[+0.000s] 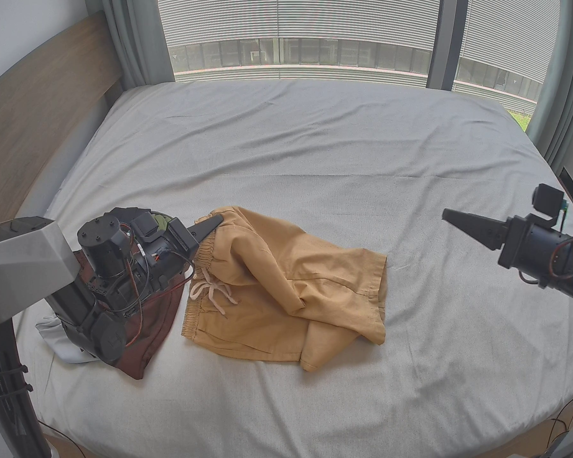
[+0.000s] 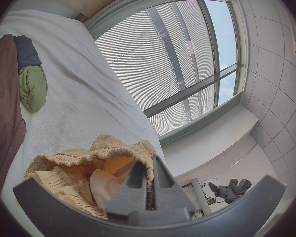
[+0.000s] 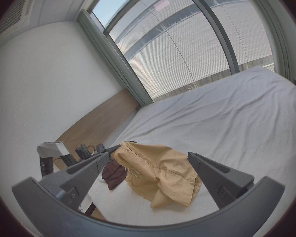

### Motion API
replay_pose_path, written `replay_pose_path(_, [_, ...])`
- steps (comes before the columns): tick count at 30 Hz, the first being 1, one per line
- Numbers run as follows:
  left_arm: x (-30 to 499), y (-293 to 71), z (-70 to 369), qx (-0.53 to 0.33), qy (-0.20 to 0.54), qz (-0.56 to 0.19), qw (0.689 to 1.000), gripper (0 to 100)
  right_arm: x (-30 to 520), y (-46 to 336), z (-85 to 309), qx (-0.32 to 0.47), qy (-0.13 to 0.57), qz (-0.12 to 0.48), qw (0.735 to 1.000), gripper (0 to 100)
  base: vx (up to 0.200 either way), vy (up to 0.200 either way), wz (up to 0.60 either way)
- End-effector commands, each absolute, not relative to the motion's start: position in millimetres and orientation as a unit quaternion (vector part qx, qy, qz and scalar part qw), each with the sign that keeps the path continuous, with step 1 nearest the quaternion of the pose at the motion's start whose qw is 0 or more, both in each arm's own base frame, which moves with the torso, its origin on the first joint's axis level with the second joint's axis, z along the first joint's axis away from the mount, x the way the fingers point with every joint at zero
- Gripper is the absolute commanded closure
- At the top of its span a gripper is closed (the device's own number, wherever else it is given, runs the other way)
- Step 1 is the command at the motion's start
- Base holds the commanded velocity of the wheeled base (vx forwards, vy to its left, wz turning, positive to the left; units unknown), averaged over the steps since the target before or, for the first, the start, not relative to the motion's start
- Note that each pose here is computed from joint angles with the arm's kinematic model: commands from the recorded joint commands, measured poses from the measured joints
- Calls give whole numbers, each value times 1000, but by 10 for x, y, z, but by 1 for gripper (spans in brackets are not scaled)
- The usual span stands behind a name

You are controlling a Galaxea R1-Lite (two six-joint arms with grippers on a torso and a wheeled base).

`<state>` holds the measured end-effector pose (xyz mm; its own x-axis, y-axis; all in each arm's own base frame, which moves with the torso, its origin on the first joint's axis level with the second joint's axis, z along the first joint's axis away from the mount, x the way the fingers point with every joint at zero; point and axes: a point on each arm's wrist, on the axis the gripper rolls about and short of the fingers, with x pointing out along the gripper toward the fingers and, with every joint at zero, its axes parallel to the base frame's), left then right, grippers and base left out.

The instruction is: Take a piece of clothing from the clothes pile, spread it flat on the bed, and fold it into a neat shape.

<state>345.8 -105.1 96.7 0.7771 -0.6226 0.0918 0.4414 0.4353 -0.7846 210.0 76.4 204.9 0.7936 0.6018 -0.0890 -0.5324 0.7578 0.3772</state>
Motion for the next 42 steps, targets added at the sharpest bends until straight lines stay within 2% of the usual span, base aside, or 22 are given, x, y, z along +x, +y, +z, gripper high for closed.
replay_pose_path(1, [3417,-1072,1122,-425,88,-331,838,100,2595,835,1613,175,167,288,927,0,0,0,0])
replay_pose_path(14, [3453,-1100,1009,-425,102,-327,838,100,2923,963,1091,210,206,287,912,0,0,0,0])
replay_pose_path(28, [3472,-1100,951,-426,109,-323,838,100,3310,1062,616,277,201,277,898,0,0,0,0])
replay_pose_path(42, [3477,-1095,940,-426,110,-322,838,100,3567,1137,229,284,228,263,894,0,0,0,0])
